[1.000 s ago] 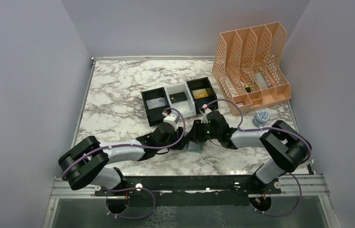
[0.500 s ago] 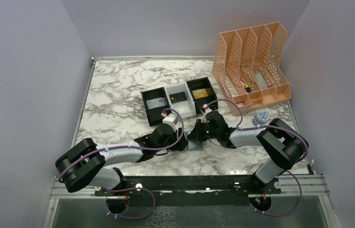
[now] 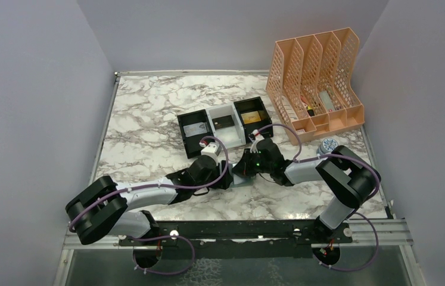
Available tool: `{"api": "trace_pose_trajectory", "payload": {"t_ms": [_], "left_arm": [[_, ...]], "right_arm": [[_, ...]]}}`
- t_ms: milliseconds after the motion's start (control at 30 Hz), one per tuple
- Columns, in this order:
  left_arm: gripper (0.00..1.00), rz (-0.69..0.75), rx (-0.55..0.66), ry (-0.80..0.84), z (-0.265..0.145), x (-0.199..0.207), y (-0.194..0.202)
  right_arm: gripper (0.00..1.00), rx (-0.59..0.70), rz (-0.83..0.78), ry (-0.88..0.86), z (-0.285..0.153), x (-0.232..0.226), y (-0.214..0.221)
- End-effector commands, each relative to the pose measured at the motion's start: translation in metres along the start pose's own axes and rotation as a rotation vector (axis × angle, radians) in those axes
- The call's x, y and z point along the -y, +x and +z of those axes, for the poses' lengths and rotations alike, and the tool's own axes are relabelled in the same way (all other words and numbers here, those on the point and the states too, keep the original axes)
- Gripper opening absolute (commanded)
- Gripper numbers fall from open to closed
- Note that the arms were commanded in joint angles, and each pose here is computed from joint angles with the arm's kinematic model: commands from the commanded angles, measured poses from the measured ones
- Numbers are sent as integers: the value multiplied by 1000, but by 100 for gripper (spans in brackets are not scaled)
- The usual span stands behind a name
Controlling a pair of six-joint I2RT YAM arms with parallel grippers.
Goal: Take the credit cards out of the card holder
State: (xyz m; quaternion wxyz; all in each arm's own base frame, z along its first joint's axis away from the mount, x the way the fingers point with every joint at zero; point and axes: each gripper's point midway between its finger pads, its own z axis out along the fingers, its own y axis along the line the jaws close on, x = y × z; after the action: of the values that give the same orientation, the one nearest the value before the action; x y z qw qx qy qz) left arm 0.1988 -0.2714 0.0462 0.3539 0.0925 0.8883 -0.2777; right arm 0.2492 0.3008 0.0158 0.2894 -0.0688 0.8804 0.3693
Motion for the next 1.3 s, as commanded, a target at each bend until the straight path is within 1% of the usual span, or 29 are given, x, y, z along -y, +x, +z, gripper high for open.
{"api": "trace_pose_trajectory", "payload": {"t_ms": [0,100,267,433,500,567,633,667,733,933,1100,1267], "left_arm": [[68,6,33,-36,-4,-6,-9],[65,1,26,-17,-1,-3,-6],[50,-29,7,45,5,8,-1],[40,-45,-1,57,9,13,-1],[38,-50,-5,57,9,13,0],[38,-45,-14,66,8,14,2],[38,-43,-16,75,7,15,3],[41,-37,-15,84,6,17,2],[47,-23,-17,96,7,20,0],[57,0,-59,153,15,36,1],[61,4,-74,186,20,47,1],[65,27,-74,233,24,64,-5]], "right_arm": [[1,-141,6,247,-7,64,51],[1,-140,7,239,-7,62,51],[1,-132,6,217,-9,56,48],[2,-118,0,162,-12,43,43],[5,-110,-6,115,-15,32,38],[11,-98,-22,62,-20,18,32],[17,-67,-38,32,-29,7,21],[20,-43,-44,30,-33,3,14],[28,6,-42,78,-43,4,1],[40,96,-48,238,-70,24,-17],[44,151,-40,308,-85,34,-26],[48,203,-4,323,-96,38,-32]]}}
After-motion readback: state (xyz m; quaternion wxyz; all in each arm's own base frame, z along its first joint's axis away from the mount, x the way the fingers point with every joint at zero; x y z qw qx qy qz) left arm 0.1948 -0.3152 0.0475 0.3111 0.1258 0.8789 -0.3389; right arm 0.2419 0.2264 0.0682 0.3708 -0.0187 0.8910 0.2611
